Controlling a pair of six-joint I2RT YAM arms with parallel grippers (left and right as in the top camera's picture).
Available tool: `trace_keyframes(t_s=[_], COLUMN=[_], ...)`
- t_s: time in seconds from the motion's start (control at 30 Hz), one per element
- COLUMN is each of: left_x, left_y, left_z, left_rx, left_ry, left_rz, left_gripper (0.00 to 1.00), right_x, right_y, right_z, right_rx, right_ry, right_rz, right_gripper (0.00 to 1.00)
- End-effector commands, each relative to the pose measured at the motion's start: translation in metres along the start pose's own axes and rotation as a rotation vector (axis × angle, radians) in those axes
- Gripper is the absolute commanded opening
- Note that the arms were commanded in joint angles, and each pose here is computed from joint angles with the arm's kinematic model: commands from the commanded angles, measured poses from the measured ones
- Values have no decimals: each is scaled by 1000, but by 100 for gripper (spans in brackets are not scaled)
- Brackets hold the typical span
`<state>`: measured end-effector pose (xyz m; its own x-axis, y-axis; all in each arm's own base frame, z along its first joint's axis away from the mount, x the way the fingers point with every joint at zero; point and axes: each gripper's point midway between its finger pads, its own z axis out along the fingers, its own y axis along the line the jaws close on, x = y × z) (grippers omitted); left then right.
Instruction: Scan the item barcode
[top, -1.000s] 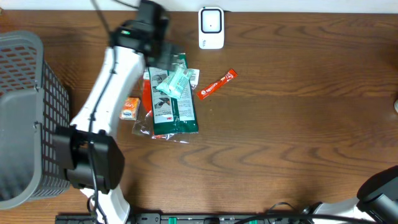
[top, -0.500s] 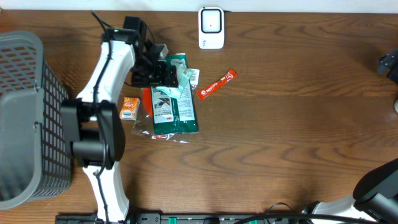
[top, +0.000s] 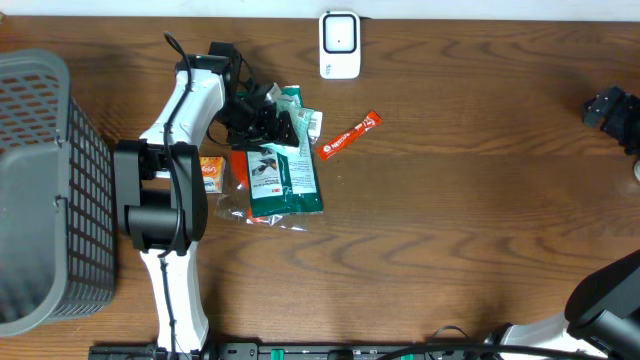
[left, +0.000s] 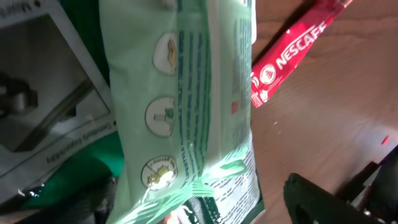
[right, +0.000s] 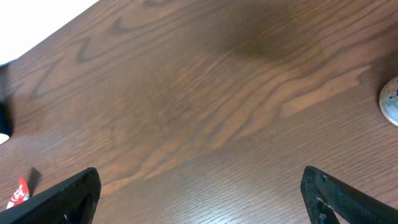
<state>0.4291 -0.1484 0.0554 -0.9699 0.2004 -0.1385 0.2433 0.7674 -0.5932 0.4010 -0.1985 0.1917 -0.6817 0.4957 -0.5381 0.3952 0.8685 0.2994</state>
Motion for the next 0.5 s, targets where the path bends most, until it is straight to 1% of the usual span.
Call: trace_keyframes(t_s=[0.0,0.03,0.07,0.17,0.27,0.3,0.4,0.47], left_x=[0,-1,-2,-4,-5,-6,-7,-8], left_y=[2,2,3,5,7,7,8,8], left_z=[4,4,3,2,0,0,0,0], left_rx=[21,21,20,19,17,17,16,16], left_ry=[0,-5,-9,-16,-22,-25,-32,-34], left_rz=[-10,-8,-6,-8,-8,-7,-3,-1], left_gripper=[81,79,72,60,40,35,26,23], right_x=[7,8,8,9,10,10,10,10], right_y=[5,5,5,5,5,5,4,4], right_z=[5,5,5,5,5,5,5,5], right_rx=[-10,-10,-10,-10,-10,-10,-7,-7], right_ry=[24,27,28,32,35,35,35,37], right_rz=[-23,-23,-22,-21,-20,-20,-20,-19], right_gripper=[99,99,99,99,99,99,99,99])
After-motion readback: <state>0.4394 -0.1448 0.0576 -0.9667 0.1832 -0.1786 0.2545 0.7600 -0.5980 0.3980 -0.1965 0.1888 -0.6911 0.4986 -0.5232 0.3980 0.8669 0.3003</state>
